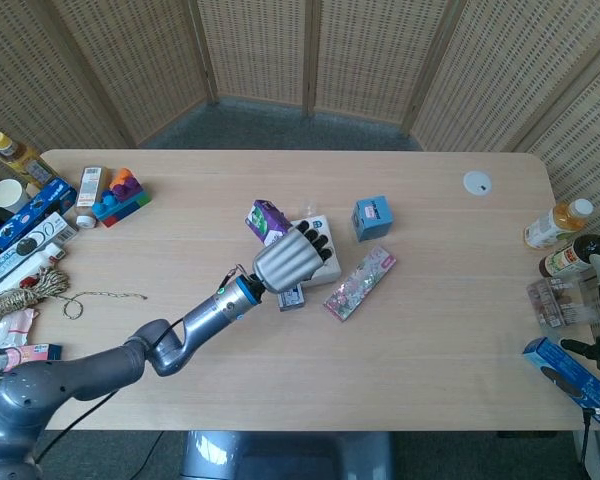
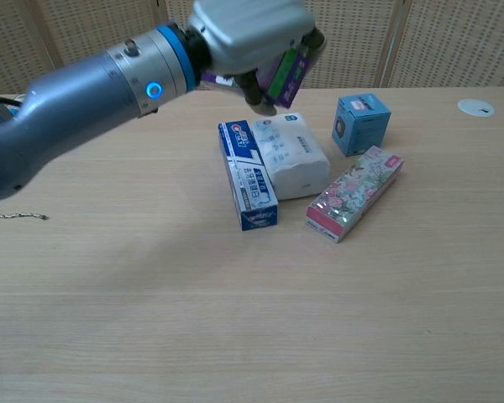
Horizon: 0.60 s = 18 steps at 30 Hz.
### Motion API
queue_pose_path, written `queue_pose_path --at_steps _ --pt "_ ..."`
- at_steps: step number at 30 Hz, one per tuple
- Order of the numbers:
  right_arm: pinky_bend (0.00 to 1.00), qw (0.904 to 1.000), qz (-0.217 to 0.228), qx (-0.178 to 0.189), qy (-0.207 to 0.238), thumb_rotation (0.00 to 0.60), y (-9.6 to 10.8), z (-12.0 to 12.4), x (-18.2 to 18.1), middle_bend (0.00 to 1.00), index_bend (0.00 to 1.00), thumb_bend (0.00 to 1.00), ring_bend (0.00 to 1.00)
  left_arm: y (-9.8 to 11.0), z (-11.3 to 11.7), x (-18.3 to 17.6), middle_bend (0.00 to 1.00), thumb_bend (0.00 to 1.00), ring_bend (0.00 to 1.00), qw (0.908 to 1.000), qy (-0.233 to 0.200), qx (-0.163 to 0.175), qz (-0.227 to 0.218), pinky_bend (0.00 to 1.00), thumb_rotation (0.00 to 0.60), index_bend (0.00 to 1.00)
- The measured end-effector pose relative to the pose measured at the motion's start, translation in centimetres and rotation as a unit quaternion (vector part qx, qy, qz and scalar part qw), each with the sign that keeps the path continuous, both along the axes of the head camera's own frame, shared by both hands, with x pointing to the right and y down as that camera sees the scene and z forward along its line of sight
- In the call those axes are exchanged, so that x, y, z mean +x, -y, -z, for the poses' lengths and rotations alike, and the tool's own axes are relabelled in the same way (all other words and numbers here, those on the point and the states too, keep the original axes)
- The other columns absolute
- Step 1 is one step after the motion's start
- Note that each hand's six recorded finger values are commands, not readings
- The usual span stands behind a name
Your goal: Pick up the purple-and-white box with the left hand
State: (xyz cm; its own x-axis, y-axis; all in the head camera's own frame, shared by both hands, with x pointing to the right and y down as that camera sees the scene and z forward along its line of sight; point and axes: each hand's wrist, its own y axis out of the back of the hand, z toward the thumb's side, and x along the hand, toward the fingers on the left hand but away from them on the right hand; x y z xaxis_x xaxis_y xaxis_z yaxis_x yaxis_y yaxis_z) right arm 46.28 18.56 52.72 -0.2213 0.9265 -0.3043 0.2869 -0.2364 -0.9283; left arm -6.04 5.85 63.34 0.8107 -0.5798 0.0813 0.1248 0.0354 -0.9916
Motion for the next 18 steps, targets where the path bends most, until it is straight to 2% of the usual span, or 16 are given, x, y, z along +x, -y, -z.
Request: queue_pose_path --at_steps 10,14,18 --pt "0.00 1.0000 0.002 0.006 0.004 0.600 -0.1 0.4 -0.3 0.00 0.00 0.00 0.00 2.4 11.8 -3.3 0.82 0.17 0.72 0.9960 -0.041 0.074 0.027 0.75 0.600 0.82" --pt "0.00 1.0000 0.004 0.007 0.005 0.600 -0.1 0.5 -0.4 0.00 0.00 0.00 0.00 3.2 14.5 -4.6 0.81 0.17 0.72 0.9934 -0.047 0.094 0.047 0.75 0.600 0.81" --pt "0.00 0.9999 0.006 0.007 0.005 0.600 -0.1 0.6 -0.5 0.00 0.00 0.00 0.00 3.4 15.0 -5.3 0.81 0.17 0.71 0.9926 -0.048 0.096 0.057 0.74 0.600 0.82"
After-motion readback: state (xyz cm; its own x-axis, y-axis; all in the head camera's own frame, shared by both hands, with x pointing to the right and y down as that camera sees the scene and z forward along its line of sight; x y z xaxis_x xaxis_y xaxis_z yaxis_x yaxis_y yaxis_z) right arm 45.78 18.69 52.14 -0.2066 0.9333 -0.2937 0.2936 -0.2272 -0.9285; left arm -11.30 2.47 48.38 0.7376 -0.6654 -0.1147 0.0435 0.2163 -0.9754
